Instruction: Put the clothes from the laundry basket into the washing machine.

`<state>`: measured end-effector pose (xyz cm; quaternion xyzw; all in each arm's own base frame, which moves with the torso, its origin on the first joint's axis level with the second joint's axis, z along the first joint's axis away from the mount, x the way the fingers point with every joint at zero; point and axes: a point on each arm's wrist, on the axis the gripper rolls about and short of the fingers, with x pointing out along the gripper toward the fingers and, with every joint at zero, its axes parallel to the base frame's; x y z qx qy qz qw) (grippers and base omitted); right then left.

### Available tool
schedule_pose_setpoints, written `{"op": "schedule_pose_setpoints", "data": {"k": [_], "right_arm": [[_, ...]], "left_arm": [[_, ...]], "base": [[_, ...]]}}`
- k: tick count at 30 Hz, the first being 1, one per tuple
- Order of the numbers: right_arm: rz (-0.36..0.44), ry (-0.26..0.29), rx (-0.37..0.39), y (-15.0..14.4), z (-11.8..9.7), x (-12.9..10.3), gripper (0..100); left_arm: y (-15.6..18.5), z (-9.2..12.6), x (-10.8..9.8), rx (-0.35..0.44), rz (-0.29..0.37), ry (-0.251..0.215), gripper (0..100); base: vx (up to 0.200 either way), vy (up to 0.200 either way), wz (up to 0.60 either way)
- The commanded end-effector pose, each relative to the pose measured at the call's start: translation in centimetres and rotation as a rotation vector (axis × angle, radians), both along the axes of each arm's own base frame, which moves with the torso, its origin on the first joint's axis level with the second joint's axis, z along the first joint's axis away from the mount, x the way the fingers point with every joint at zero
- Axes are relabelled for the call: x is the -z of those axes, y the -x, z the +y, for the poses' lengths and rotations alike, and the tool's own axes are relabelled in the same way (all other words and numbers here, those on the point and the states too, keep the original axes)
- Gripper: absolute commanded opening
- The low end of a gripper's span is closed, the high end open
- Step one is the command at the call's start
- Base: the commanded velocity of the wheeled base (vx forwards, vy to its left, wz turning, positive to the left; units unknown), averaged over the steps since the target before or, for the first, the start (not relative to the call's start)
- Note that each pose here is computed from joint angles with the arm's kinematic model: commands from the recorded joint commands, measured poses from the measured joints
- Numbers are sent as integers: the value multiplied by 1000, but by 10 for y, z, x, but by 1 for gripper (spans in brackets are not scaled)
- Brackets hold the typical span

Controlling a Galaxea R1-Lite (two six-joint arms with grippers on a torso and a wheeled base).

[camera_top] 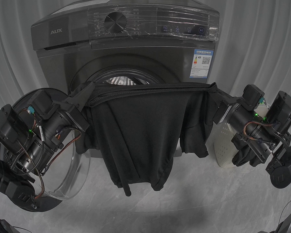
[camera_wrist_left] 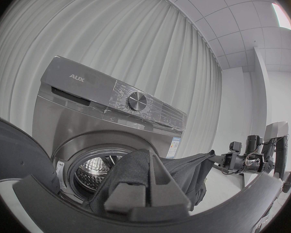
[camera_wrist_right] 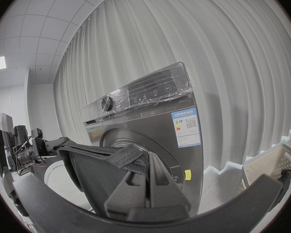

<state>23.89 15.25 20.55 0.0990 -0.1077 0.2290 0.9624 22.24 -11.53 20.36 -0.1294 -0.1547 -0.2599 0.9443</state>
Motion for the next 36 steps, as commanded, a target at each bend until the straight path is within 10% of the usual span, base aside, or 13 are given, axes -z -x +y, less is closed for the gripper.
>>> {"op": "schedule_pose_setpoints", "data": {"k": [1, 8, 9, 36], "right_arm": [[1, 1, 0, 0, 0, 0, 0], [-6, -3, -12, 0, 4, -1, 0], [-6, -3, -12, 0, 4, -1, 0], [-15, -24, -53, -31, 60, -6, 0]], "left_arm": [[0, 0, 1, -1, 4, -2, 0], [0, 0, 6, 3, 21, -8, 0], [-1, 0, 6, 2, 23, -8, 100], [-36, -63, 94, 111, 261, -181, 100]], "base": [[0, 0, 0], [0, 0, 0], [0, 0, 0], [0, 0, 0]]}}
